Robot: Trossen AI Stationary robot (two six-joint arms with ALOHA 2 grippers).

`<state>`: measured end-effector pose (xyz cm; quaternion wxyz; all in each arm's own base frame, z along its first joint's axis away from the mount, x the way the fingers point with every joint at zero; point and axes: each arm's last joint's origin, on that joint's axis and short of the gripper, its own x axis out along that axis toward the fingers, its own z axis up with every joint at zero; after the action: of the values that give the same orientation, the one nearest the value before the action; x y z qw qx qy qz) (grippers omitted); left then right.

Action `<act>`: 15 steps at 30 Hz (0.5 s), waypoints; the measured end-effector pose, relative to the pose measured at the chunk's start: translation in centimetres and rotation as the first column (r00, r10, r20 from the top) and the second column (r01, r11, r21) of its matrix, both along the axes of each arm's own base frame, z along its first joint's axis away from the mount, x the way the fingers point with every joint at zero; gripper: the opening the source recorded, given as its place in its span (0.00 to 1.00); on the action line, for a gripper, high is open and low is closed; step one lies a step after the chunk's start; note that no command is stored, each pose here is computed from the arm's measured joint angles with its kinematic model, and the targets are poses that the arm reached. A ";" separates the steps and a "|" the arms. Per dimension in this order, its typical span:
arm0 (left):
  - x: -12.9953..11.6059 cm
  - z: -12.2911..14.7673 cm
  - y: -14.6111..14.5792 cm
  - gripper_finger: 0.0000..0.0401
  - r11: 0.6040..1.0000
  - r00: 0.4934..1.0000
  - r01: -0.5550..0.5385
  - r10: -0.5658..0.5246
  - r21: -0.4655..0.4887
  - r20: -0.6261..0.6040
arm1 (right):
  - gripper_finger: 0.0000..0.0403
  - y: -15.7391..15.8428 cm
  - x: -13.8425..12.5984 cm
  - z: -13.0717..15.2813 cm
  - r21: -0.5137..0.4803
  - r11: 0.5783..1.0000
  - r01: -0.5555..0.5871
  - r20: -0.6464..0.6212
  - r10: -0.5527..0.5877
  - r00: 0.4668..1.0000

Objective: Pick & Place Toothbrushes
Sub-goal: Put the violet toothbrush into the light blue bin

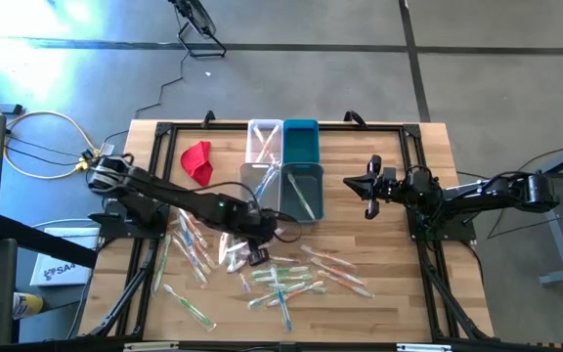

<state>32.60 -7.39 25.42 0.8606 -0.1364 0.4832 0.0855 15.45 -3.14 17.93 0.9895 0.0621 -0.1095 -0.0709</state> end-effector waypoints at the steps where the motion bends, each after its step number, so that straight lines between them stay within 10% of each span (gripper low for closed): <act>1: -0.3 0.6 0.1 0.04 1.000 1.000 -0.007 0.007 0.011 0.022 | 0.00 0.0 0.0 0.0 0.000 1.000 0.000 0.000 0.000 1.000; 15: -3.9 8.1 1.8 0.03 0.963 0.931 -0.119 0.023 0.242 0.366 | 0.00 0.0 0.0 0.0 0.000 1.000 -0.001 -0.002 0.001 1.000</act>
<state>28.74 -5.61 33.57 0.9410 -0.0532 0.2970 0.1530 15.45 -3.14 17.91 0.9896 0.0622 -0.1085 -0.0706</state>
